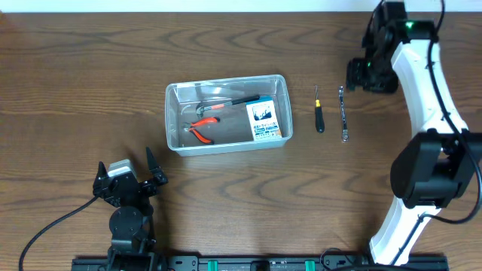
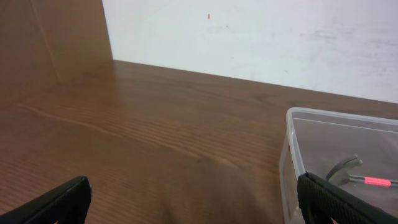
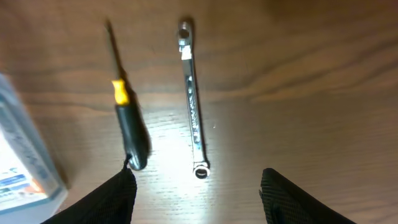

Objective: Pack container
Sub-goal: 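Move the right gripper toward the silver wrench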

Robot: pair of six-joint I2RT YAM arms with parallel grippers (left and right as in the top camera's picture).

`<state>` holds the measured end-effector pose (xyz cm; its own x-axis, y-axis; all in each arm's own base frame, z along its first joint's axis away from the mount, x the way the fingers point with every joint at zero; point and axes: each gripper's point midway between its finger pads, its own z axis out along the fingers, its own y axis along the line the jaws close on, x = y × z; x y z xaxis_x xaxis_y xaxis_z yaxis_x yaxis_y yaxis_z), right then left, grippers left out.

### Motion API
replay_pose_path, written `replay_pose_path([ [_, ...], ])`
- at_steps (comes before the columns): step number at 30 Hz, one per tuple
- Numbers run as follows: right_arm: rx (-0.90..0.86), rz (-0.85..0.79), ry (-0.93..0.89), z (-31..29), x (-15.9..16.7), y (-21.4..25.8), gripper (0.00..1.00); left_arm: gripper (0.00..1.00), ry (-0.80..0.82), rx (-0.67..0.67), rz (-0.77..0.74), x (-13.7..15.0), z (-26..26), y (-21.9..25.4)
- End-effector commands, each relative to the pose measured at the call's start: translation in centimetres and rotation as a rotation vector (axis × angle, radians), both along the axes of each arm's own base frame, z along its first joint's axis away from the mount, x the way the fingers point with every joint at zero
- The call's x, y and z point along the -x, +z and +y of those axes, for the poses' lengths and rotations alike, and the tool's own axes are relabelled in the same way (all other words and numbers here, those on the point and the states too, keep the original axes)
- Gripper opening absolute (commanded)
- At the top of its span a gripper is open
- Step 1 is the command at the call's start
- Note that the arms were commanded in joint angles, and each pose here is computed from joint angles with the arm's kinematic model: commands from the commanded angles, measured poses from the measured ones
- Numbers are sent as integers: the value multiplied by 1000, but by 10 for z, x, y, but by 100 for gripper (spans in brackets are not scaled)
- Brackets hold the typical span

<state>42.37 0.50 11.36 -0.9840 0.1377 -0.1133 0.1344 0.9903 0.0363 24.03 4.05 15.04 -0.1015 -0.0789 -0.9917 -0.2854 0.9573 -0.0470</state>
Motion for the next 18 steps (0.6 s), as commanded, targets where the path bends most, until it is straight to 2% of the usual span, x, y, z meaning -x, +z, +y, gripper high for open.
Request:
replay_pose_path([
  [1, -36, 42, 34, 14, 10, -22, 66, 98, 16, -9, 50, 2, 3, -16],
  [5, -33, 52, 70, 24, 16, -49, 67, 98, 16, -9, 49, 2, 3, -16],
  [12, -30, 68, 47, 17, 26, -80, 53, 98, 16, -9, 49, 2, 3, -16],
  [18, -30, 97, 46, 16, 38, -97, 46, 98, 16, -9, 49, 2, 3, -16],
])
